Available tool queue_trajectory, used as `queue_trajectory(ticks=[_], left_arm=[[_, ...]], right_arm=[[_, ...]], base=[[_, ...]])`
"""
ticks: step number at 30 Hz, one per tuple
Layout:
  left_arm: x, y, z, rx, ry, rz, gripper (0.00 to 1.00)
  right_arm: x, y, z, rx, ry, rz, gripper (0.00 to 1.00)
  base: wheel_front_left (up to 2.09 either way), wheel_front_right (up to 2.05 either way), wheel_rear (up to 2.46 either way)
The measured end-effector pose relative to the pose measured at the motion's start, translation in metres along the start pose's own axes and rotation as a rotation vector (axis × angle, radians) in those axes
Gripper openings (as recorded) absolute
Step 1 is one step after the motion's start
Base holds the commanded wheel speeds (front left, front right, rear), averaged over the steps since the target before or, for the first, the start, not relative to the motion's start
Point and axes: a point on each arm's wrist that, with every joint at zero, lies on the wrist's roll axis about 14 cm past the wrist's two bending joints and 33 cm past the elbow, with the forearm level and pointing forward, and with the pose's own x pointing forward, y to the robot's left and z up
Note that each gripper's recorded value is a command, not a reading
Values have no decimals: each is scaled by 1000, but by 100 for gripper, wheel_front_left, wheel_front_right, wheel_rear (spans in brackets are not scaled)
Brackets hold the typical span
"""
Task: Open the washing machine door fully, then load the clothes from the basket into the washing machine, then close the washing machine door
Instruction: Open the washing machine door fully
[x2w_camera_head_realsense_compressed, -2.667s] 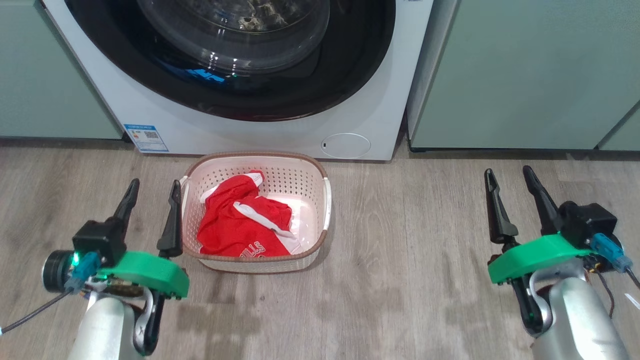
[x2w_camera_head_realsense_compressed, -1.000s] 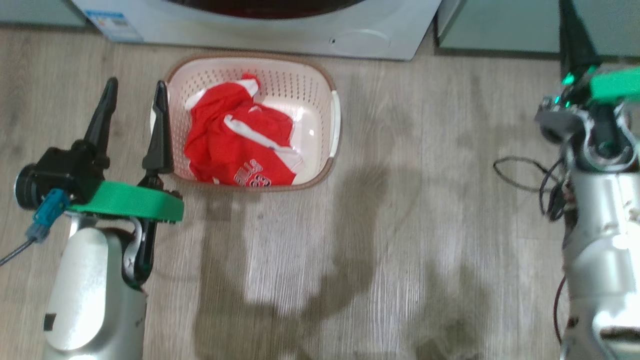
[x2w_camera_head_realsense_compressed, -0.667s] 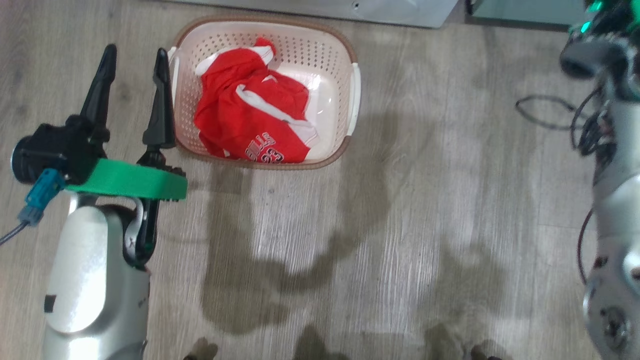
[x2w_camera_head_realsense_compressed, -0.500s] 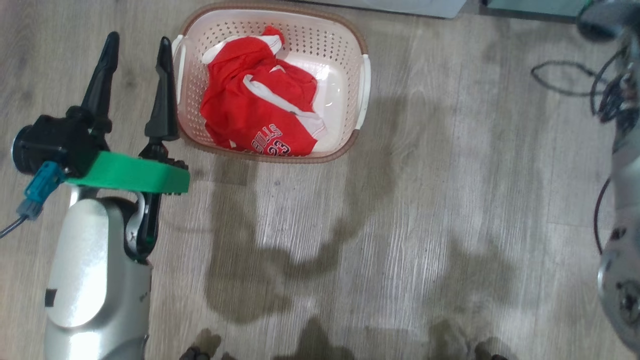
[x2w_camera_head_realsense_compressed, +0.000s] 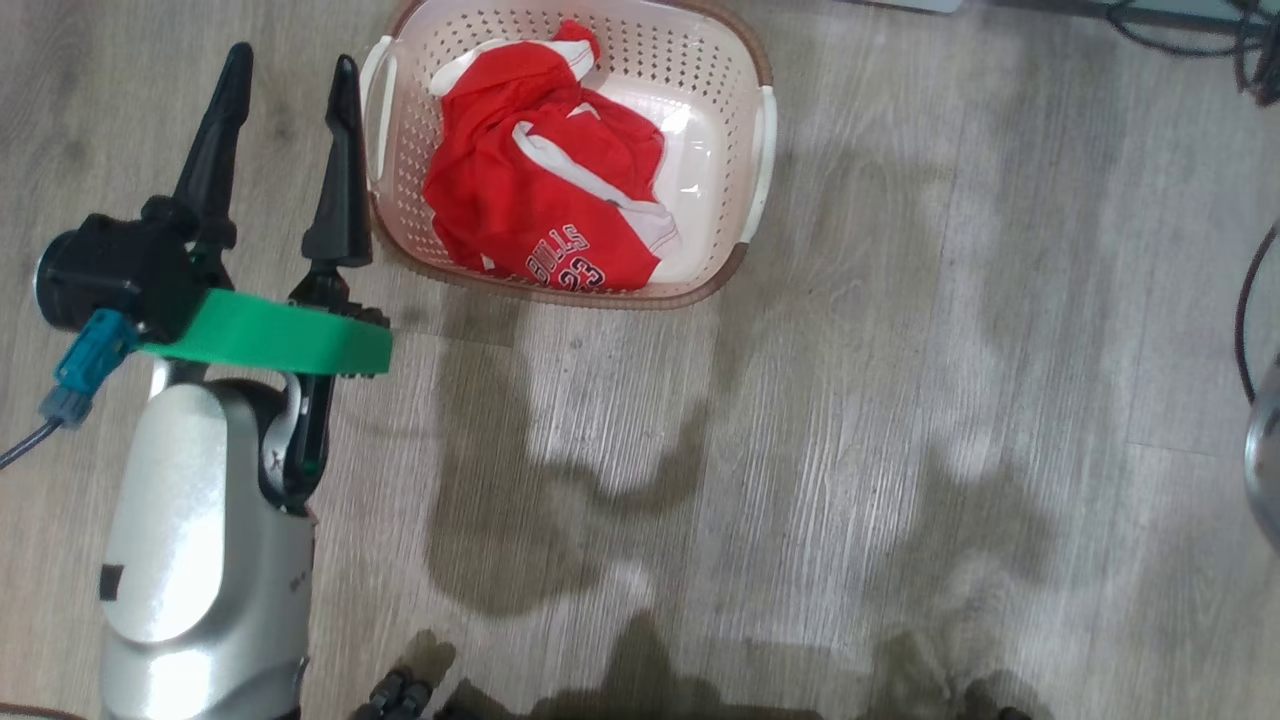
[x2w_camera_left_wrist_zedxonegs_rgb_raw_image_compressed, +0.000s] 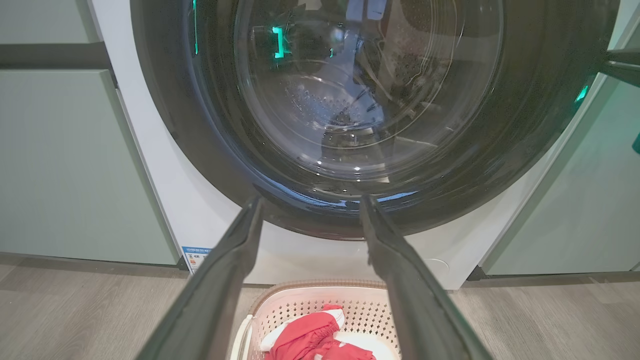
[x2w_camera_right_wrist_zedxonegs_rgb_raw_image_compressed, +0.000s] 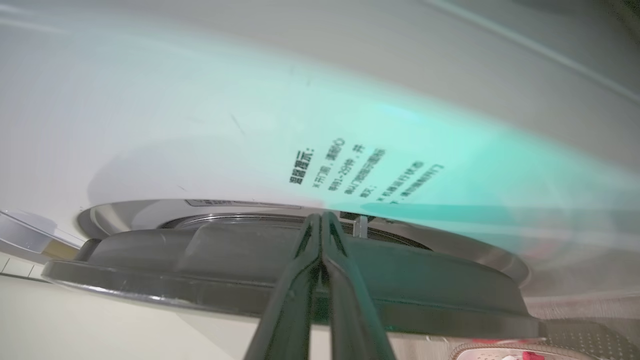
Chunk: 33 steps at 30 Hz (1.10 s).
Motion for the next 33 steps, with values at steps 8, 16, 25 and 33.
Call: queue_trajectory(ticks=[8,16,25,33], left_arm=[[0,2,-5,0,10,2,100],[3,2,-3,1,1,3,100],[4,-1,0,-6,-6,-1,100],[4,-7,11,-9,-26,-13,100]], right_arm=[[16,2,-10,-24,55,-16,0],[22,5,-14,-38,98,-17,0],[14,9,-22,-50,201,-18,0],[-4,16,-38,-50,301,-10,0]], base=[[0,0,0],[0,0,0],[0,0,0],[0,0,0]])
